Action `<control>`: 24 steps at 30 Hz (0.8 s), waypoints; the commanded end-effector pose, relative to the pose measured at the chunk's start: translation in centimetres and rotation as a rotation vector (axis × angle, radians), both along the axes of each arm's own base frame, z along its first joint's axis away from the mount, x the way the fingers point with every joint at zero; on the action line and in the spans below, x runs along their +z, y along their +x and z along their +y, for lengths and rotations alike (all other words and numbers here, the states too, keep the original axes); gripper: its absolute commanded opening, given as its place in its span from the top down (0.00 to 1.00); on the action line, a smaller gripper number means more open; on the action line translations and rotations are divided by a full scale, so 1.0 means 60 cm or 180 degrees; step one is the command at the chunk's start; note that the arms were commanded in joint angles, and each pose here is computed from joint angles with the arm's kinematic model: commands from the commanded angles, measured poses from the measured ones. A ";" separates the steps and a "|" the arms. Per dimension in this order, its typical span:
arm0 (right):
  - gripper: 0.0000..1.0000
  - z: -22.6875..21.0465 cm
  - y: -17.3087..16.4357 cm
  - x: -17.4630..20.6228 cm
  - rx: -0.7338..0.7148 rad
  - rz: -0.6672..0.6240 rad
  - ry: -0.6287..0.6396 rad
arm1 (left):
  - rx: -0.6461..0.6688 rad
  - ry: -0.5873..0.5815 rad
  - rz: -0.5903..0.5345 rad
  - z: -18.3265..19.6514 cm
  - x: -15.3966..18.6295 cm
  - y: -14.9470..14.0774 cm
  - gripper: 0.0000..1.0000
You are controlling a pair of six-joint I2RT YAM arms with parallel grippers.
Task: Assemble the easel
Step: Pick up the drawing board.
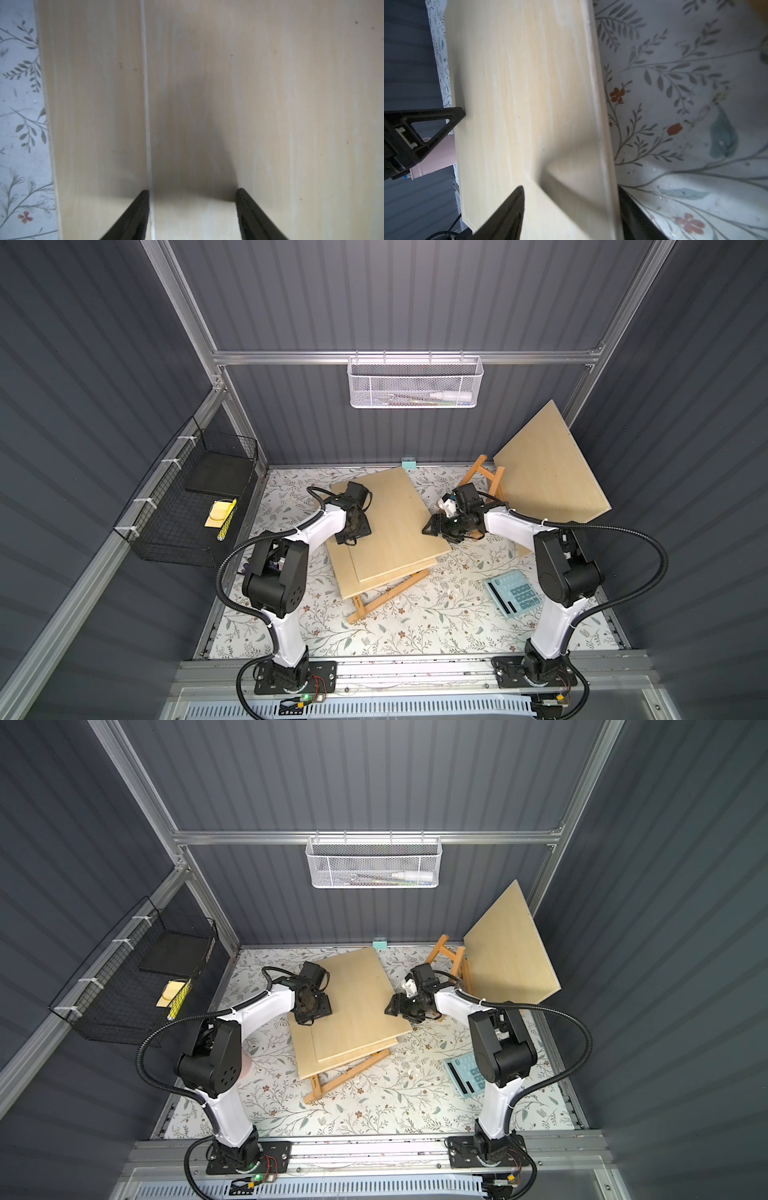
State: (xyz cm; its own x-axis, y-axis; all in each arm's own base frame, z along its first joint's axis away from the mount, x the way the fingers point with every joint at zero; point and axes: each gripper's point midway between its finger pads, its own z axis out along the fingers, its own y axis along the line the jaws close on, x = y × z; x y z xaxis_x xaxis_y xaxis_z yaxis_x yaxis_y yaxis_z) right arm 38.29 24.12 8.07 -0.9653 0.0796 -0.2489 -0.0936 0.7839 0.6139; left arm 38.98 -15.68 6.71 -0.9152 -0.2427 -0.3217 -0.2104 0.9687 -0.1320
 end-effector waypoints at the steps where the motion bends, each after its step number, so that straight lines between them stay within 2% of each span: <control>1: 0.35 0.077 0.004 0.179 0.0394 -0.0612 0.0850 | -0.0389 -0.0134 0.0712 -0.047 -0.095 -0.077 0.38; 10: 0.39 0.091 0.003 0.267 0.0387 -0.0806 0.1147 | -0.0405 -0.0130 0.0745 -0.048 -0.102 -0.078 0.43; 19: 0.53 0.134 -0.003 0.328 0.0389 -0.0927 0.1576 | -0.0417 -0.0162 0.0730 -0.053 -0.103 -0.074 0.47; 24: 0.56 0.159 -0.003 0.360 0.0394 -0.0961 0.1861 | -0.0413 -0.0166 0.0724 -0.053 -0.103 -0.073 0.48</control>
